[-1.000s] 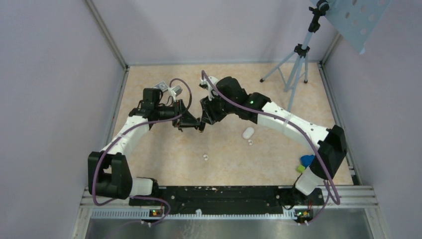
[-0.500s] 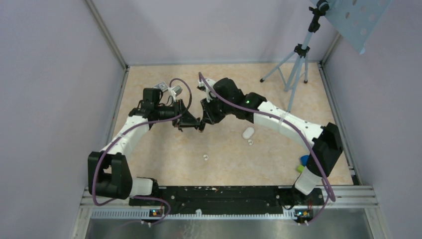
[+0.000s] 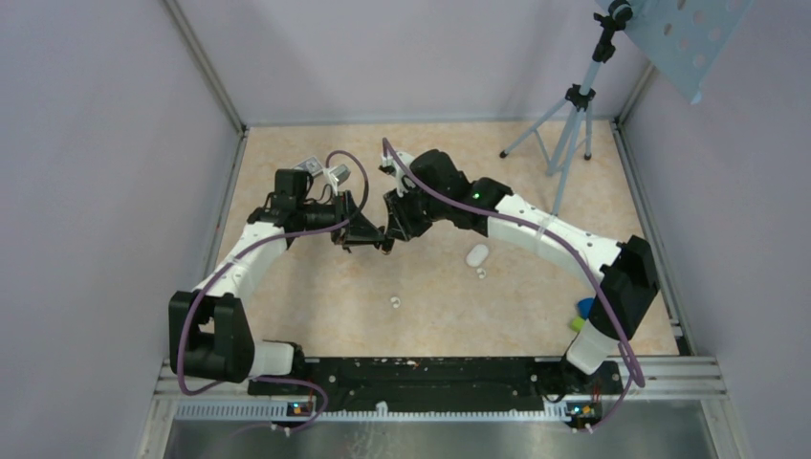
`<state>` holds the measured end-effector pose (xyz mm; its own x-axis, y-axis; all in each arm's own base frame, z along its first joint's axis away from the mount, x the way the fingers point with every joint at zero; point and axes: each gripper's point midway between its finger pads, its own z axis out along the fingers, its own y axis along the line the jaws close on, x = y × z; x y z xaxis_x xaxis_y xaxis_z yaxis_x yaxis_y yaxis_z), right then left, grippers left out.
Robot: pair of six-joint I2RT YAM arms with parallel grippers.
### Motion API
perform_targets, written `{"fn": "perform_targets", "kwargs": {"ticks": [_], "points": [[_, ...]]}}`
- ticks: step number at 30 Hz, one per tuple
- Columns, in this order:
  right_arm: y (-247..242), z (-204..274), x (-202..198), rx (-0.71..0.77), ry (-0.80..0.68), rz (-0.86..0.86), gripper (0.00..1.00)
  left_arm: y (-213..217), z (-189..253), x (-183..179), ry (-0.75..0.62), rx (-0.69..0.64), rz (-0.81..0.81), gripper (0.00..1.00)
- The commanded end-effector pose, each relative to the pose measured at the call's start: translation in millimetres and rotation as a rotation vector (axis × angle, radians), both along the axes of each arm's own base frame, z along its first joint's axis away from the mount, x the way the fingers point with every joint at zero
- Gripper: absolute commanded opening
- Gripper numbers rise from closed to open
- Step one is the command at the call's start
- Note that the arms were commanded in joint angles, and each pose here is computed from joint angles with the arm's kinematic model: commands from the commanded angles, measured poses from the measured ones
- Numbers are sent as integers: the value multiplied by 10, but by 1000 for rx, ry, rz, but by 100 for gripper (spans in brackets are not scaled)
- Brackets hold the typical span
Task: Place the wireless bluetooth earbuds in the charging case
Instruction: Adjust the right earbud in the right side groove of the charging case.
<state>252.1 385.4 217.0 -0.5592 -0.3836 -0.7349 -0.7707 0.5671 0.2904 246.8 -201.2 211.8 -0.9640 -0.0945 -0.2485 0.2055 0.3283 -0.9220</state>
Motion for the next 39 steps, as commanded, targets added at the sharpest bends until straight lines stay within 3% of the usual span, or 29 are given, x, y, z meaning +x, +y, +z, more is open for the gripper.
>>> {"fn": "perform_targets", "kwargs": {"ticks": [1,23,31,39], "points": [[67,252,-88,66,-26,24,31,-2,130,62,-72,-13,-12,0],[-66,184,-154,14,-30,-5,32,-2,118,65,-71,-12,-14,0],[-185,273,-106,6,-73,-52,43,0,112,55,-71,-11,-14,0],[-39,378,-126,90,-37,-49,44,-2,109,73,-68,-11,-13,0]]}}
